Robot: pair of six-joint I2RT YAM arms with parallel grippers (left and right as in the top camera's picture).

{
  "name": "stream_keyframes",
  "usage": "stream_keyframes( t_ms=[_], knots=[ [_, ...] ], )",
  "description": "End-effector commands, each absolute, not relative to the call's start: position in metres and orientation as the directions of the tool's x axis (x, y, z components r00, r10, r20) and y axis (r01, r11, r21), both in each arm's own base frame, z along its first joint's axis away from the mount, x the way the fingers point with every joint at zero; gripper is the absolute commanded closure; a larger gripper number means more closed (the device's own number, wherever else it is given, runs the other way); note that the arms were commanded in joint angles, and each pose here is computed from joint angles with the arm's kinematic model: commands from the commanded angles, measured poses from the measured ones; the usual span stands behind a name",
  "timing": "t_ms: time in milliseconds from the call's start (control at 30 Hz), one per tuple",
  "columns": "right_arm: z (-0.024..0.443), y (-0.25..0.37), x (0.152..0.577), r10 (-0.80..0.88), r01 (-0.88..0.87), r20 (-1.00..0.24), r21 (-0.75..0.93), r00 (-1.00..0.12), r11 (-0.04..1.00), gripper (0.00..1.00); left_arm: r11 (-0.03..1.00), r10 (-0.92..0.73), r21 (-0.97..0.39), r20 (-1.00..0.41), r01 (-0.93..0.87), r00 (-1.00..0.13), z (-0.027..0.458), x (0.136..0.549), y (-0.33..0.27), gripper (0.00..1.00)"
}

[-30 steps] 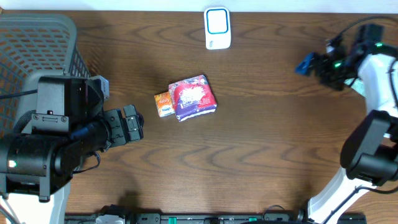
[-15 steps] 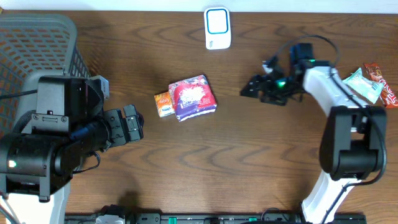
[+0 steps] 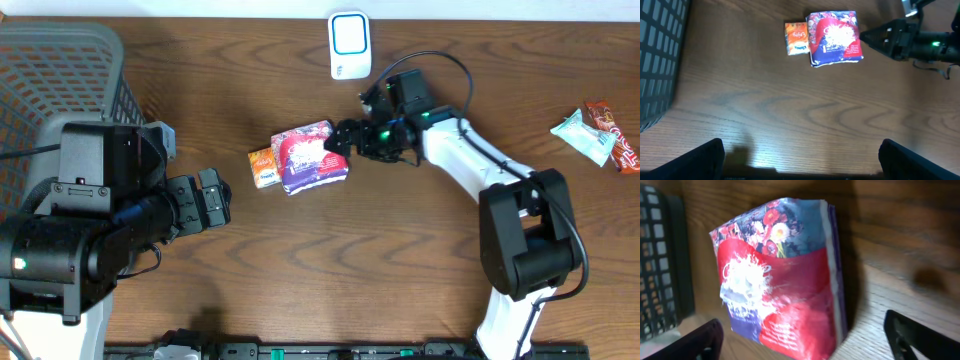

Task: Scan the item barcode
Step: 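Reach the right gripper left toward the pink packet, then close the right gripper on the pink packet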

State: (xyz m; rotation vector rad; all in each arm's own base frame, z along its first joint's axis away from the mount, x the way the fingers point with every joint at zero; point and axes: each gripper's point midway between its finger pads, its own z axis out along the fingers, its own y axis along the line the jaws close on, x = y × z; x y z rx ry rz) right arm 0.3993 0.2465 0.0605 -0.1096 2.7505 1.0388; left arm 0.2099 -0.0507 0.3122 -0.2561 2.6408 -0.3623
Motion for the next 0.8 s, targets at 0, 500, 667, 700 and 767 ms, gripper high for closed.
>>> stream_keyframes(
  t_ms=[0,500,667,700,767],
  knots=[
    [0.052,0.245,0.4,0.052,-0.081,-0.202,0.594,-0.978,0.8,0.14,0.949,-0.225,-0.297,-0.415,-0.103,-0.882,0.312,0.209,-0.052,0.02],
    [0.024,0.274,0.38,-0.02,-0.148,-0.241,0.524,-0.97,0.839,0.43,0.949,-0.225,-0.297,-0.415,-0.103,-0.882,0.312,0.209,-0.052,0.02],
    [0.023,0.273,0.378,-0.024,-0.15,-0.25,0.498,-0.968,0.854,0.57,0.949,-0.225,-0.297,-0.415,-0.103,-0.882,0.312,0.209,-0.052,0.02],
    [0.024,0.271,0.379,-0.022,-0.149,-0.252,0.498,-0.968,0.855,0.61,0.949,-0.225,-0.296,-0.414,-0.103,-0.882,0.312,0.21,-0.052,0.02],
    [0.03,0.265,0.382,-0.009,-0.14,-0.255,0.498,-0.967,0.856,0.8,0.949,-0.225,-0.297,-0.415,-0.103,-0.882,0.312,0.209,-0.052,0.02]
  ],
)
